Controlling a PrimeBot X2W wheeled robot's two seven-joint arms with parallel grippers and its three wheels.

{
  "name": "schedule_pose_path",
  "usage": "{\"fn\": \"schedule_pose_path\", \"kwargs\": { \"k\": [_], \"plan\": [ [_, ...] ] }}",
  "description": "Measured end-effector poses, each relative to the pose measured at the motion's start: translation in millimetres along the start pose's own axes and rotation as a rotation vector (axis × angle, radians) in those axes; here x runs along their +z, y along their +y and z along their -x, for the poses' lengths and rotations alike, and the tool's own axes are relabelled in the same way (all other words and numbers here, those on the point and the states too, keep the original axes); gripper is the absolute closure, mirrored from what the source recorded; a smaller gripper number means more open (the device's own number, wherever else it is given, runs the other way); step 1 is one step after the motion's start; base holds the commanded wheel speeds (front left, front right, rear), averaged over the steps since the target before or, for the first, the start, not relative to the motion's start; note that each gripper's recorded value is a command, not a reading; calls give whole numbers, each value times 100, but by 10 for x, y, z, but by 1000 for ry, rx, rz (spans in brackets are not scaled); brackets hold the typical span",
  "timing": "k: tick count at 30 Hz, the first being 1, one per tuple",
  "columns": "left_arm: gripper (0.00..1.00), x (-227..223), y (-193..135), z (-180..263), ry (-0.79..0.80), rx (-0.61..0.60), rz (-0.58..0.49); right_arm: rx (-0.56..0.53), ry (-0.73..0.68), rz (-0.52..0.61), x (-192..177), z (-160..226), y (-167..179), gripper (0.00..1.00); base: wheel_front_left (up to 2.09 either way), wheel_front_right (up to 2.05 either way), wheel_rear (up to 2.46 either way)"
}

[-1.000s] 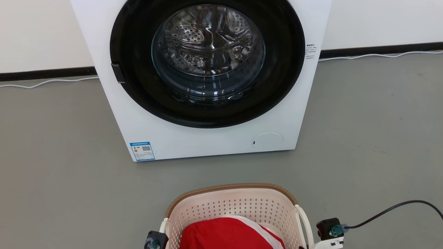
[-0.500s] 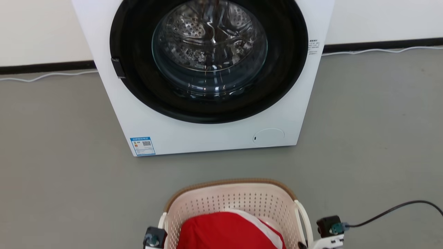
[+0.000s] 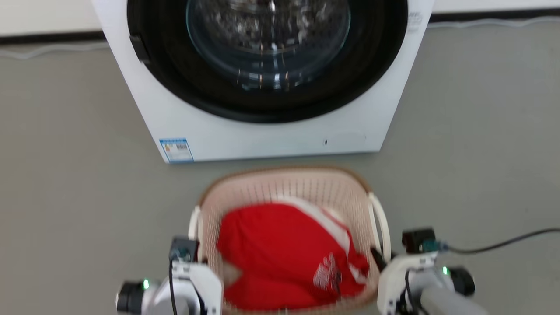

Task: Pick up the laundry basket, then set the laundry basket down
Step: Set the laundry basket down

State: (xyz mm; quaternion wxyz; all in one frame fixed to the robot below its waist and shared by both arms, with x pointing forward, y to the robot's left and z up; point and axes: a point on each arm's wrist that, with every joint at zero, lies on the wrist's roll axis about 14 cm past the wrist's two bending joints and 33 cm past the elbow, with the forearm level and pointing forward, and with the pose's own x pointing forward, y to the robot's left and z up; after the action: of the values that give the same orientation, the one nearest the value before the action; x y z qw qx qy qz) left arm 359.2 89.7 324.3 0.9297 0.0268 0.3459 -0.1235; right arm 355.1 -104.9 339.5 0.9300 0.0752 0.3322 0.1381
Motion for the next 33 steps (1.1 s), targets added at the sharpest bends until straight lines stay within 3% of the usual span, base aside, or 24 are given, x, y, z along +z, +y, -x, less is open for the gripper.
{"fn": "schedule_pose_path", "kwargs": {
  "k": [14,25,33],
  "plan": [
    [100,566,382,-778,-90,43,20,-10,-90,-45,620,-819,-228,100,0,0,0],
    [100,404,584,-1482,-81,54,21,-41,-58,-41,360,-1501,-540,100,0,0,0],
    [100,132,671,-1785,-51,65,21,-52,-21,-50,49,-1777,-664,100,0,0,0]
  ]
}}
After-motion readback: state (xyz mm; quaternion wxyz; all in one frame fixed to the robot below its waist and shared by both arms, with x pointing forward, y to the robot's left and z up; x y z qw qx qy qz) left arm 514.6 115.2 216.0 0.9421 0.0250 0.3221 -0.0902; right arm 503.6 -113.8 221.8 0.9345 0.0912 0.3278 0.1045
